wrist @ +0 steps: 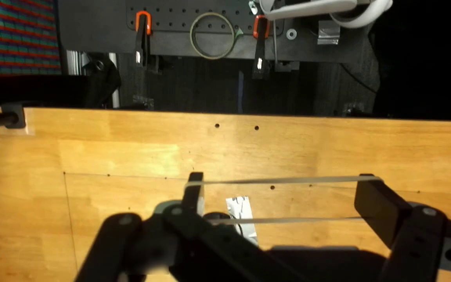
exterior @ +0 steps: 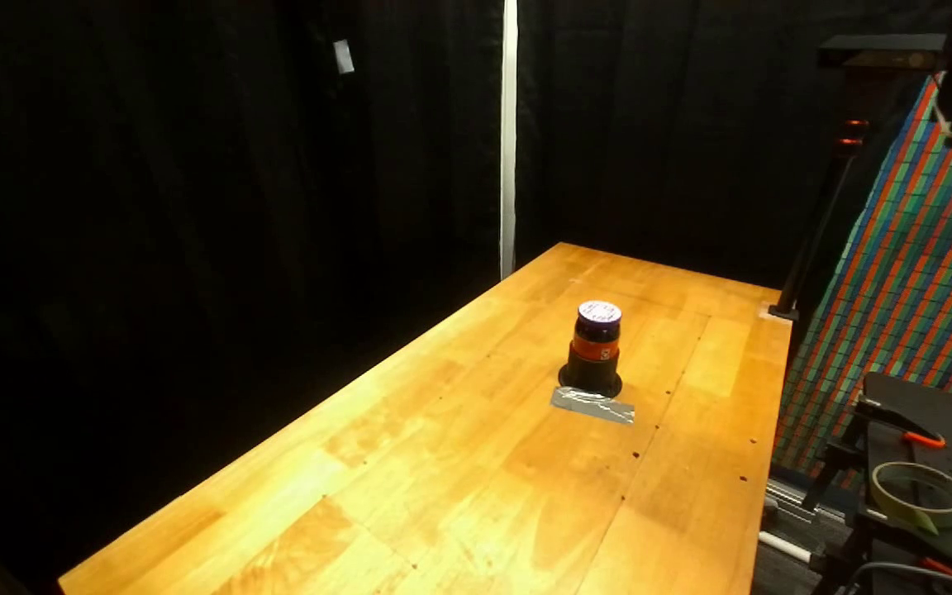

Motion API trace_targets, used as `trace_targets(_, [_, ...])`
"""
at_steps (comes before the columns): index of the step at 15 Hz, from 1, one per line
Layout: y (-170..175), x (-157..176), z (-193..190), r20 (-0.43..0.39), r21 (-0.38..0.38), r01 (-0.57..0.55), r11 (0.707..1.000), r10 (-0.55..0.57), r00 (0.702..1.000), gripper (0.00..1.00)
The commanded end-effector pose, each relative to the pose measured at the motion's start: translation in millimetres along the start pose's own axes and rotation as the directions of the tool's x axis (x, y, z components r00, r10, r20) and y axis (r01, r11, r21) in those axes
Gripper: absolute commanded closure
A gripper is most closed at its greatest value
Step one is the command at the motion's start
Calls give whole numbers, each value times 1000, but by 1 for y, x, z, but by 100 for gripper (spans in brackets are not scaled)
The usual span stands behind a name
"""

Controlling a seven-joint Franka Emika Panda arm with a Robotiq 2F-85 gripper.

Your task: Put the rubber band around the base of the cup

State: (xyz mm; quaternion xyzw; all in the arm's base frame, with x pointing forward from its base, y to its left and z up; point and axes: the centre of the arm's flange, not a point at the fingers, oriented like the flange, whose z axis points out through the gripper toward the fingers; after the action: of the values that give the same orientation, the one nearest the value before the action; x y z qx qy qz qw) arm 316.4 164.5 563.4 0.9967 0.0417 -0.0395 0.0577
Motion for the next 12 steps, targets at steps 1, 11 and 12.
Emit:
trace_targets(1, [-41, 77, -18, -55, -22, 70, 997, -71, 996, 0])
trace_targets(11, [-48, 242, 81, 16, -31, 124, 992, -123, 992, 0])
trace_targets(12, [-39, 252, 97, 39, -22, 113, 993, -112, 993, 0])
